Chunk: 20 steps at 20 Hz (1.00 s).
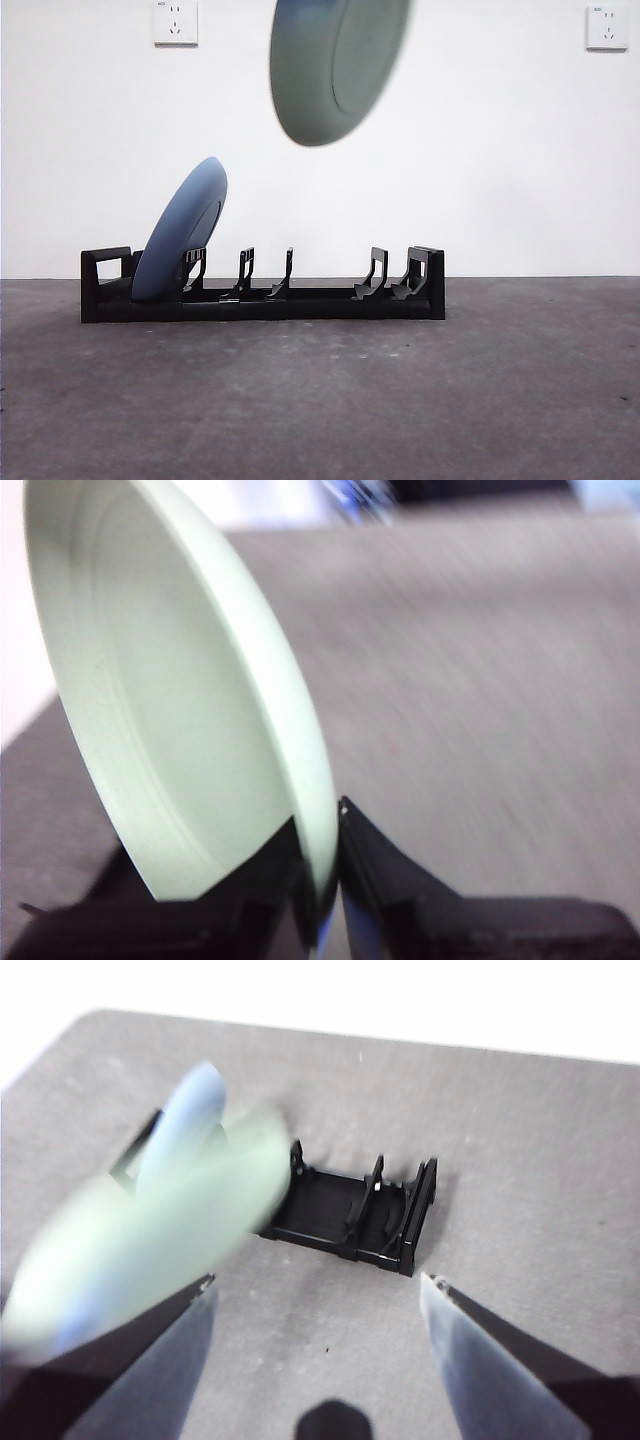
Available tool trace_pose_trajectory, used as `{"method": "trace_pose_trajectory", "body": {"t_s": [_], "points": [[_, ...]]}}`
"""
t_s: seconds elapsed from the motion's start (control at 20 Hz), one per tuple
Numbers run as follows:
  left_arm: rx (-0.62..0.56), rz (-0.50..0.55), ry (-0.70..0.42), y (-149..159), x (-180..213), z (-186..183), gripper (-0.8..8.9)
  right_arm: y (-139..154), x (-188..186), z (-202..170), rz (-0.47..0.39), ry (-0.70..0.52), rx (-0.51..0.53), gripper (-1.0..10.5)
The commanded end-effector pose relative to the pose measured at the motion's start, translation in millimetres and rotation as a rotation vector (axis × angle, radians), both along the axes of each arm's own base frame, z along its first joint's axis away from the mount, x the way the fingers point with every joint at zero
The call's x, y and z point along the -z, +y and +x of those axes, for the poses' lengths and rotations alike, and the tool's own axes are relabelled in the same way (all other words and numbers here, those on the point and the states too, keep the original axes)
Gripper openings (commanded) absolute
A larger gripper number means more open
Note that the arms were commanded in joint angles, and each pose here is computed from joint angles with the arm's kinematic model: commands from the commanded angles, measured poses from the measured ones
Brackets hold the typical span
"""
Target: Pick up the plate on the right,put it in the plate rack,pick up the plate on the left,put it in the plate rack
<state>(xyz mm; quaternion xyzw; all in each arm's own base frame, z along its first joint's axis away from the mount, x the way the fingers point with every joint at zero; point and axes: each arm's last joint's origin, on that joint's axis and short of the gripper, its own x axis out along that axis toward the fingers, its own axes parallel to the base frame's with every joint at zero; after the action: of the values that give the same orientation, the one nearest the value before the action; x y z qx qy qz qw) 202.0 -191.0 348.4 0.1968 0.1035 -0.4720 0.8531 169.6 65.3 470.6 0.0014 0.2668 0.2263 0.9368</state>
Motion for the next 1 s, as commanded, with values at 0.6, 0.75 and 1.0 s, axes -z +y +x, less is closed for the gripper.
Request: {"method": "trace_pose_trajectory", "body": {"t_s": [0.6, 0.75, 1.0], "points": [[-0.362, -0.332, 0.150, 15, 43, 102, -0.06, -16, 6, -48, -0.066, 0.124, -0.043, 3.5], [-0.402, -0.321, 0.152, 13, 59, 116, -0.06, -17, 8, -50, -0.075, 0.151, -0.043, 3.5], [-0.461, -0.289, 0.163, 10, 84, 131, -0.06, -18, 9, -53, -0.079, 0.165, -0.043, 3.5]]}}
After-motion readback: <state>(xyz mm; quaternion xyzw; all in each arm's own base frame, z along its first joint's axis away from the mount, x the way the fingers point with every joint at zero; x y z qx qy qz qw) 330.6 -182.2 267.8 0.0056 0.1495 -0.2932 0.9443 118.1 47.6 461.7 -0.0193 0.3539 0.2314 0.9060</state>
